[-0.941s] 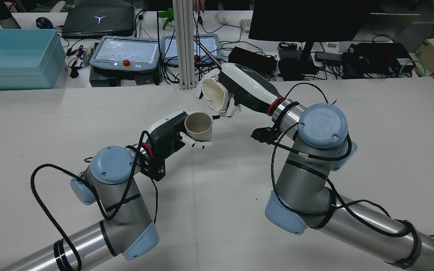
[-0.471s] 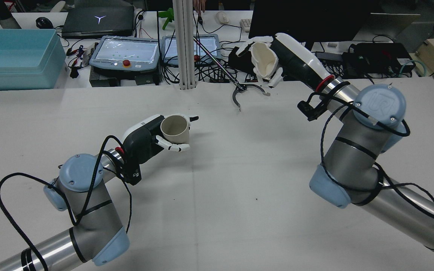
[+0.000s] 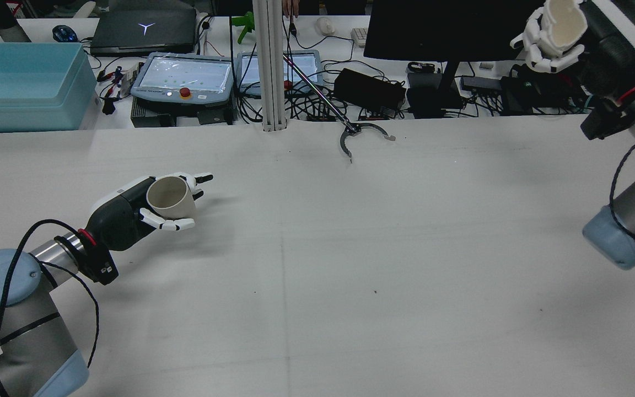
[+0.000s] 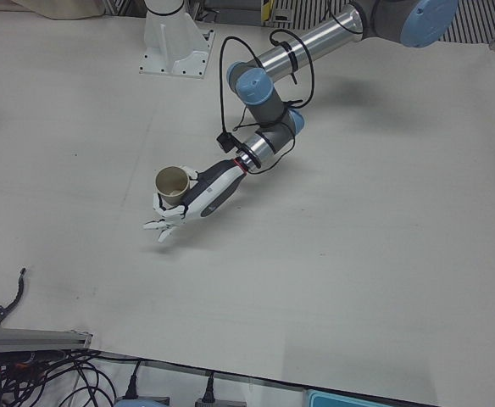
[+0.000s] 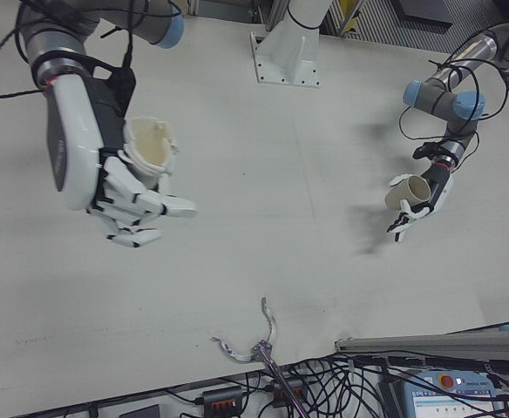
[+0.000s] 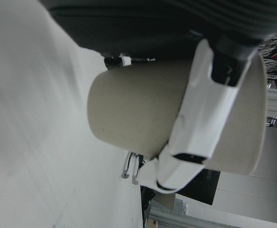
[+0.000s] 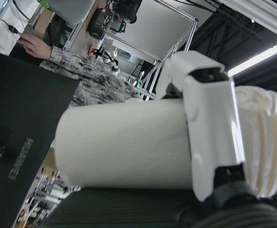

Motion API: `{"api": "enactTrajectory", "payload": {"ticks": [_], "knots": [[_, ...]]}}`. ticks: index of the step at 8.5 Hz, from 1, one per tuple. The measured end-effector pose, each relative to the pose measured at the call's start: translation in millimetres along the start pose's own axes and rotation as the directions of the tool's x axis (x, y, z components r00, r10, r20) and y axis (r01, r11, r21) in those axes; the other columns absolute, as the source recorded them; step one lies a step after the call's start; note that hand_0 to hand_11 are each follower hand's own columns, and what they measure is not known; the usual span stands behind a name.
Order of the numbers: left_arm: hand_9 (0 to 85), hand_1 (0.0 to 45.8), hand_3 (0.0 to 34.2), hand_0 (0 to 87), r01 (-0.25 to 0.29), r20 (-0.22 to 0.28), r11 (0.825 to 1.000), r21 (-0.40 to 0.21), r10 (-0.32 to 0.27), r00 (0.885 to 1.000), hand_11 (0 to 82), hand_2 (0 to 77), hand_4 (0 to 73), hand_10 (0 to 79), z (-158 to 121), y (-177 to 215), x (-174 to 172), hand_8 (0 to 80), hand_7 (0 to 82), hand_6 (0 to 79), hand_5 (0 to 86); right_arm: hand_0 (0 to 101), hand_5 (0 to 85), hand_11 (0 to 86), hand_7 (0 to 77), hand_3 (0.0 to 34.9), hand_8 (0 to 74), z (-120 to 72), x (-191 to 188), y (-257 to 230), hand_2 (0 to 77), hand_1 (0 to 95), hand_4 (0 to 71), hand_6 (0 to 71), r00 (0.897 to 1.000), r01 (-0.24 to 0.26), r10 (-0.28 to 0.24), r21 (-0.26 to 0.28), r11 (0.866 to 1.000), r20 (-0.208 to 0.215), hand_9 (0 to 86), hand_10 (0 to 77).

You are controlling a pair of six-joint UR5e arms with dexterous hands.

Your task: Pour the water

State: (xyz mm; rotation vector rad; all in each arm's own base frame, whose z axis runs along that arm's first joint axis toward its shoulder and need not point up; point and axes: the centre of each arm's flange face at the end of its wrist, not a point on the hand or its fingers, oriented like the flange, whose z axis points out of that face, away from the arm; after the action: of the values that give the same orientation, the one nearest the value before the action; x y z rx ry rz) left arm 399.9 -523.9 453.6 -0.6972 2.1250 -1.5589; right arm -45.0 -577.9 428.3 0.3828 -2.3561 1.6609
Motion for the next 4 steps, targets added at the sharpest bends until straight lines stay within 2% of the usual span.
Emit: {"api": "enactTrajectory", "payload": {"ticks": [1, 2, 4], "knots": [[1.6, 31.1, 0.2, 80.4, -0.012, -0.008, 1.0, 0.021, 0.012, 1.0, 11.4, 31.6, 32.2, 5.4, -25.1, -27.8, 9.6, 3.8, 14.7, 16.9, 55.6, 80, 28.9, 40.9, 56.2, 12.7, 56.2, -22.8, -17.6, -40.6, 60.5, 14.7, 15.3, 67.6, 0.999, -0.033, 0.033, 0.011, 0.999, 0.028, 56.2, 25.1], [1.6, 31.1, 0.2, 80.4, -0.024, -0.025, 0.999, 0.042, 0.025, 0.999, 13.1, 31.6, 32.2, 5.4, -49.1, -54.9, 24.1, 3.8, 14.7, 16.9, 55.1, 80, 28.9, 44.2, 56.7, 12.7, 57.3, -41.3, -19.1, -85.1, 60.5, 14.7, 10.9, 67.6, 0.997, -0.067, 0.066, 0.02, 0.998, 0.025, 56.2, 27.3], [1.6, 31.1, 0.2, 80.5, -0.048, -0.072, 0.995, 0.086, 0.054, 0.996, 13.1, 31.6, 32.2, 6.5, -98.6, -100.4, 65.1, 4.9, 16.4, 17.5, 55.1, 80, 29.5, 45.8, 56.7, 12.4, 57.8, -82.1, 10.8, -191.6, 60.5, 13.6, 13.1, 68.2, 0.994, -0.107, 0.108, 0.053, 0.993, -0.008, 55.6, 28.4]]}}
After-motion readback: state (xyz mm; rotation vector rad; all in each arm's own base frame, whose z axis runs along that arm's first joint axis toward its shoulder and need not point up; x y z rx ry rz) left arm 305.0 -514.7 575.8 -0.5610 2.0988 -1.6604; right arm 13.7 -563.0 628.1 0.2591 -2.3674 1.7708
